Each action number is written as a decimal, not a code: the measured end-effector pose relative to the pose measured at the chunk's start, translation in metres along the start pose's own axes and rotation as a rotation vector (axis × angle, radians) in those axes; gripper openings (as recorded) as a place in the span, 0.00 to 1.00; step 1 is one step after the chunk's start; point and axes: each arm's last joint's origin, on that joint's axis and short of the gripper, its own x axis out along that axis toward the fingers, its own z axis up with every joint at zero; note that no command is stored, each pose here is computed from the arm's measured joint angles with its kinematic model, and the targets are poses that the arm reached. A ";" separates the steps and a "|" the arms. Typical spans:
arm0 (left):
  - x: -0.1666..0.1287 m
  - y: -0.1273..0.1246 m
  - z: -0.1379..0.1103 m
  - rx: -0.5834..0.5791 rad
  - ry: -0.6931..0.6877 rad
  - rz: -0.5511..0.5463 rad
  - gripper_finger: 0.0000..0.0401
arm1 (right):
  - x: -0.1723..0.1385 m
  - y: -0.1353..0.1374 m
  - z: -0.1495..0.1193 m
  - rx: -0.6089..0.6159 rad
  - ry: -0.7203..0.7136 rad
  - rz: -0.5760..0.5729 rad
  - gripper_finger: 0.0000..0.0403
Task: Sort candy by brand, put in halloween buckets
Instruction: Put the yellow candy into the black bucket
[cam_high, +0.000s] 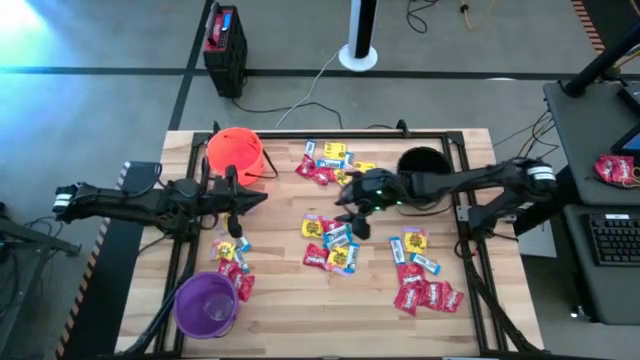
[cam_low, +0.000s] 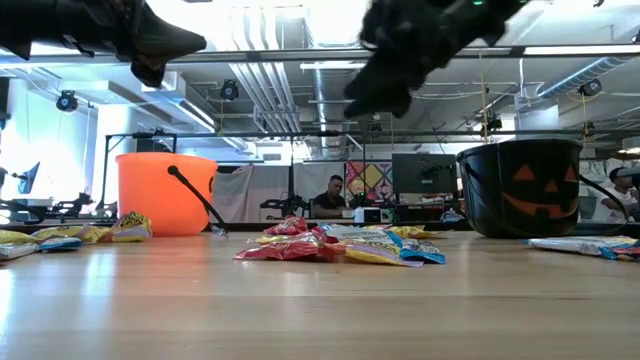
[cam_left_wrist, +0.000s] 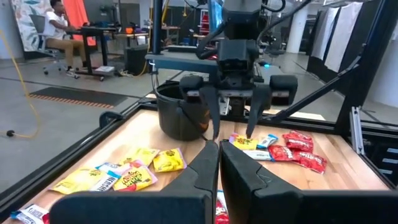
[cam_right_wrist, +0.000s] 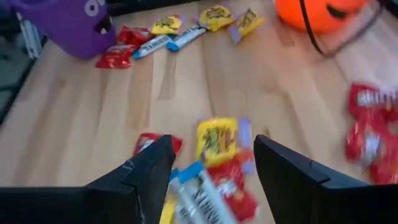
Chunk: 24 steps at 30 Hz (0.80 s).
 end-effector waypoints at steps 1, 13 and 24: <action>-0.001 0.000 0.001 -0.001 -0.004 0.000 0.00 | 0.007 -0.001 0.003 -0.022 0.009 -0.002 0.53; -0.010 0.000 0.032 0.094 0.094 0.033 0.00 | 0.079 -0.013 0.003 -0.176 0.164 -0.104 0.53; -0.011 0.001 0.044 0.174 0.069 0.074 0.00 | 0.109 -0.019 -0.010 -0.173 0.223 -0.125 0.54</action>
